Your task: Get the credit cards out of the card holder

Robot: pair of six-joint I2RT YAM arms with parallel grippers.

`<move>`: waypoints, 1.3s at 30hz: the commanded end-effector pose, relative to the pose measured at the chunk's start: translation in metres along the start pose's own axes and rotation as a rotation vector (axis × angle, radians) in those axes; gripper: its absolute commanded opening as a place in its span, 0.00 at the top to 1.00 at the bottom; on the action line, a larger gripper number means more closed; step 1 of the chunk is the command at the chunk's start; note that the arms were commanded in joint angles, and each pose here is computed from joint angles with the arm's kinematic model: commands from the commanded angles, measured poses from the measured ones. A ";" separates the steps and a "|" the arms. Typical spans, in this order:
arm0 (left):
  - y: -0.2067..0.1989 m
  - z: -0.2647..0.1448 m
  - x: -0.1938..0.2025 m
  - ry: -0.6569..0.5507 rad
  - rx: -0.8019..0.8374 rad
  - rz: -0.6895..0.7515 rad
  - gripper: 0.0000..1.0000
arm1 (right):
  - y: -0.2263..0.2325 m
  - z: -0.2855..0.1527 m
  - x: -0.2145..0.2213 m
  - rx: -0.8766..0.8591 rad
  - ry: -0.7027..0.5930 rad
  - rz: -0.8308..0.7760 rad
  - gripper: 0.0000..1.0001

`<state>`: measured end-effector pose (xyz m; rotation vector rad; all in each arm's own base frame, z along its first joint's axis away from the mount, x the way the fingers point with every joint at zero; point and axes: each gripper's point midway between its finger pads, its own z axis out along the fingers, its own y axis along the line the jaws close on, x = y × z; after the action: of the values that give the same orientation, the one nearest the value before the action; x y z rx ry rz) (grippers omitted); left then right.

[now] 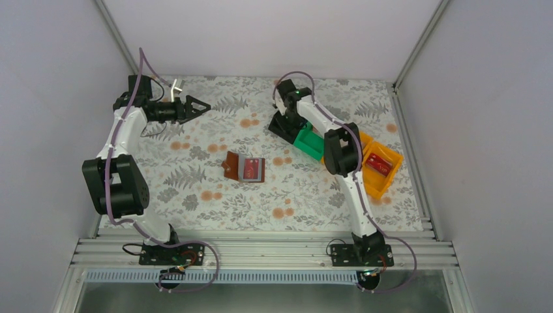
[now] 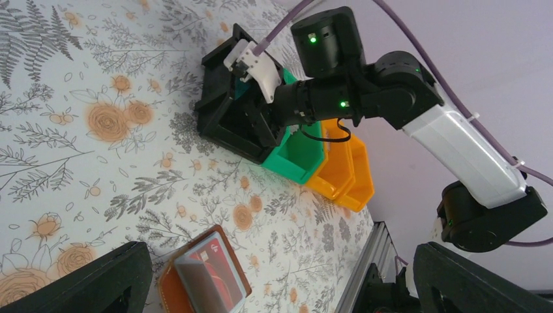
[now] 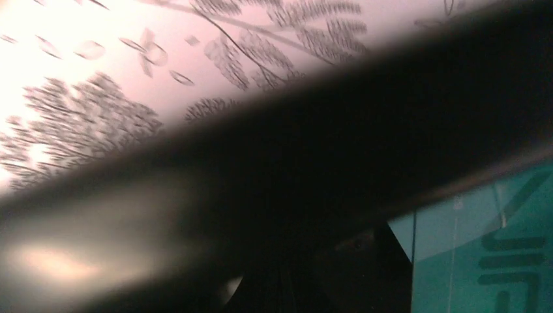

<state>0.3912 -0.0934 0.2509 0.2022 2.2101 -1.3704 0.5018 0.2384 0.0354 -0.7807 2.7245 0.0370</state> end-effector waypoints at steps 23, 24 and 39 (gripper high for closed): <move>0.052 0.037 0.076 0.154 -0.251 0.075 0.00 | 0.016 -0.149 -0.066 0.119 -0.381 0.033 0.82; 0.053 0.040 0.083 0.168 -0.260 0.082 0.00 | 0.022 -0.159 -0.062 0.105 -0.396 0.064 0.78; 0.057 0.079 0.167 0.329 -0.203 0.058 0.00 | 0.242 -0.091 0.086 -0.510 -0.132 0.184 0.81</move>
<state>0.2937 -0.1550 0.0900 0.3886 2.6367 -1.1483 0.3082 0.3618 0.1071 -0.6805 2.5951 0.6389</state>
